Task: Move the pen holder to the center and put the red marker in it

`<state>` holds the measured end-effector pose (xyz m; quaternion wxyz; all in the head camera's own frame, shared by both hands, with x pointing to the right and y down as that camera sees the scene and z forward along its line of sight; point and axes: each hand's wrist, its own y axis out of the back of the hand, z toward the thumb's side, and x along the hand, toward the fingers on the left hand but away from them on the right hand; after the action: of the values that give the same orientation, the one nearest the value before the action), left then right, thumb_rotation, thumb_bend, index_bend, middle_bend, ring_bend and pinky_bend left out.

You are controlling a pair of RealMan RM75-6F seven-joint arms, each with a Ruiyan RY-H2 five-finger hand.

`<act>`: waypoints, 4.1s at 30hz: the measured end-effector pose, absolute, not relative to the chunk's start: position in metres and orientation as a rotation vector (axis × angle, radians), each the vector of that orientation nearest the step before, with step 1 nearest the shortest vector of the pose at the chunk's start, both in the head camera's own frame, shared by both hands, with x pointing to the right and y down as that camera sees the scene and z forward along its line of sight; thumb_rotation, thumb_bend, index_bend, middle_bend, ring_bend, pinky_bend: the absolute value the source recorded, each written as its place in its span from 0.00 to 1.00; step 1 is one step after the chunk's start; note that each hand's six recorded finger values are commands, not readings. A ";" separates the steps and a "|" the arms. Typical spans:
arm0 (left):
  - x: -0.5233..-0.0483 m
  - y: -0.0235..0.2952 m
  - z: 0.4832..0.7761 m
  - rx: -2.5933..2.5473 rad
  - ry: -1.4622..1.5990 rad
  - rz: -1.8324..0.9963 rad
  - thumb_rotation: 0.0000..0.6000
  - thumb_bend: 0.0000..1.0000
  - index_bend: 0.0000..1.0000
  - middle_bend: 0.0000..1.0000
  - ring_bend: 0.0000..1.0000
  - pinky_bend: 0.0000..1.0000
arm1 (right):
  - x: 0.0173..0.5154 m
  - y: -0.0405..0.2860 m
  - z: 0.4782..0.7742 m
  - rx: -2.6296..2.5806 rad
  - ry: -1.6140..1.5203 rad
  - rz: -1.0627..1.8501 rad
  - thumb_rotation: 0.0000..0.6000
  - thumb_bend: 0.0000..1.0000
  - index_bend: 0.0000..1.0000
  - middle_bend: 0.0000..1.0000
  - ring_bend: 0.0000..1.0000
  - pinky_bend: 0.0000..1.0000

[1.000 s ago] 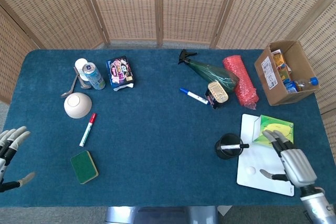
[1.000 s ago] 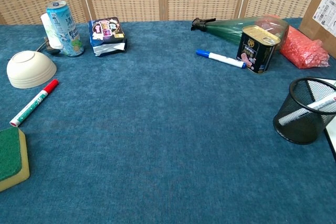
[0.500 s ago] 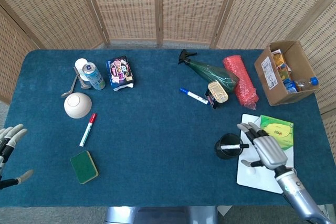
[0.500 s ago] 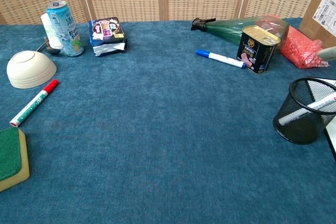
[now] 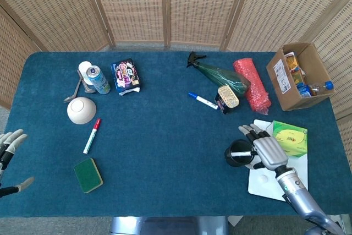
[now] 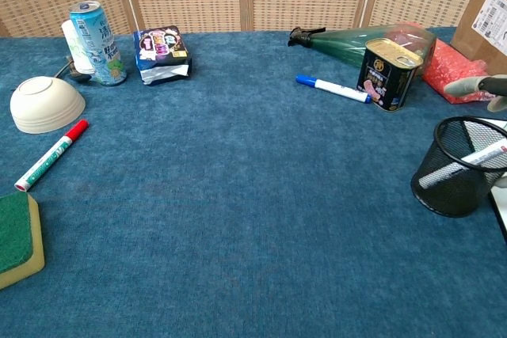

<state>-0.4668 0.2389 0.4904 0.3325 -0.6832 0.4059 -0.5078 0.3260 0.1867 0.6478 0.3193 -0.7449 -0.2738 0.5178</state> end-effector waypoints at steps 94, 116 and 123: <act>-0.484 0.230 0.492 -1.840 1.119 -1.342 1.00 0.17 0.05 0.00 0.00 0.04 | 0.012 0.143 0.659 -2.113 -0.554 0.981 1.00 0.00 0.00 0.01 0.06 0.35; -0.479 0.232 0.489 -1.831 1.119 -1.316 1.00 0.17 0.05 0.00 0.00 0.04 | 0.161 0.095 0.596 -1.935 -0.892 0.923 1.00 0.00 0.00 0.09 0.11 0.35; -0.472 0.227 0.488 -1.829 1.138 -1.254 1.00 0.17 0.06 0.00 0.00 0.05 | 0.260 0.088 0.590 -1.826 -1.016 0.988 1.00 0.00 0.00 0.09 0.11 0.35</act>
<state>-0.4725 0.2269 0.4884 0.3186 -0.6956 0.4327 -0.4769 0.2598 0.0876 0.5903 0.4031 -0.7230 -0.4024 0.3910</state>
